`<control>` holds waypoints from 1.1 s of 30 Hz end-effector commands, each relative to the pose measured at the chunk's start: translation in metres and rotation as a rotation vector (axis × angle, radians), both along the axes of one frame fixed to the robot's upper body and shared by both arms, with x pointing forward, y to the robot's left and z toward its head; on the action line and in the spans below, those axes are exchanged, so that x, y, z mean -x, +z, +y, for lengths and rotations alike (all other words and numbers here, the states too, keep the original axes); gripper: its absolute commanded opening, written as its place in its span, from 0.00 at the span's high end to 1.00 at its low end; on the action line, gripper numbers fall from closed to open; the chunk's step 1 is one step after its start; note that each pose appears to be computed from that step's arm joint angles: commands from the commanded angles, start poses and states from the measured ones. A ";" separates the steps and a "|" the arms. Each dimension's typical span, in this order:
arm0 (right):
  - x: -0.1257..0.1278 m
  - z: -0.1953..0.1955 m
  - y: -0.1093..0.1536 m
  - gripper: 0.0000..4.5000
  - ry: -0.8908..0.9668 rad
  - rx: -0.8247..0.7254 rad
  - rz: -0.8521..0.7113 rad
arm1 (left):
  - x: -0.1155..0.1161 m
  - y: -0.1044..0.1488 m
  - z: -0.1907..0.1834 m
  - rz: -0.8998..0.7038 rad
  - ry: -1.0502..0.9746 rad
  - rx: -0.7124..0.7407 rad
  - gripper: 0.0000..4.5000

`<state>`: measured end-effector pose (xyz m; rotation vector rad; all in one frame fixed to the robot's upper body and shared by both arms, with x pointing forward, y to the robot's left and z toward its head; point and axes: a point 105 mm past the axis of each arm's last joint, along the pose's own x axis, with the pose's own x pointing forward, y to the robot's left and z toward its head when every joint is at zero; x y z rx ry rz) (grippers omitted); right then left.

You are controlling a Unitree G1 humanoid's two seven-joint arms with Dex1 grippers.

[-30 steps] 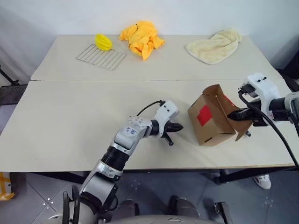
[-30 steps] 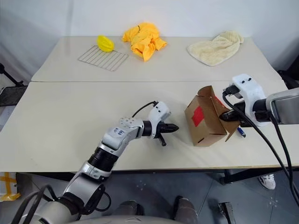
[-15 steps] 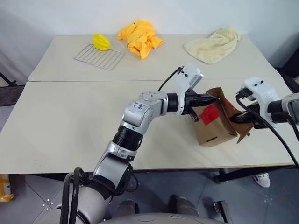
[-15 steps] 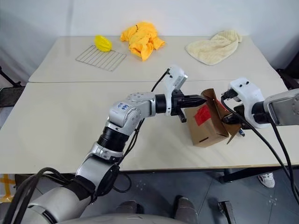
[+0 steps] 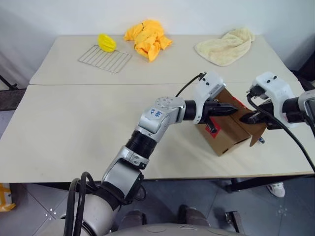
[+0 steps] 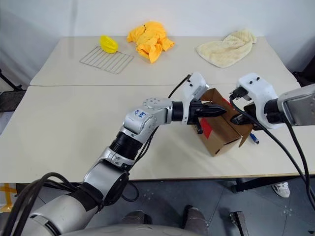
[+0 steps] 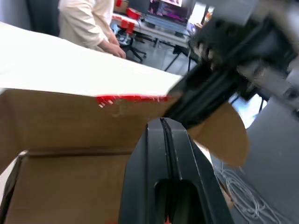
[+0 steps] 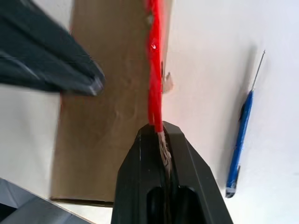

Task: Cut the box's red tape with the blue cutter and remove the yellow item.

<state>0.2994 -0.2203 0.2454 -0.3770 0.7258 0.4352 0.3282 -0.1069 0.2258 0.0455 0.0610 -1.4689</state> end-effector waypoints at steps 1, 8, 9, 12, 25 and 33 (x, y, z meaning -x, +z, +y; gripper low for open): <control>0.008 0.000 0.016 0.99 0.016 0.012 -0.039 | 0.007 -0.009 0.001 -0.048 -0.030 -0.044 1.00; 0.011 -0.004 0.017 0.99 -0.006 -0.073 -0.027 | 0.003 -0.031 0.018 -0.035 -0.004 -0.110 1.00; 0.011 -0.005 0.016 0.99 -0.012 -0.095 -0.023 | 0.002 -0.034 0.020 -0.034 -0.002 -0.120 1.00; 0.011 -0.006 0.013 0.99 -0.025 -0.159 -0.011 | 0.002 -0.039 0.023 -0.036 0.003 -0.139 1.00; 0.007 -0.034 -0.013 0.99 -0.213 -0.384 0.031 | 0.003 -0.048 0.042 -0.034 0.033 -0.187 1.00; 0.011 -0.017 -0.014 0.99 -0.142 -0.363 0.032 | 0.002 0.002 0.038 -0.075 0.022 -0.072 1.00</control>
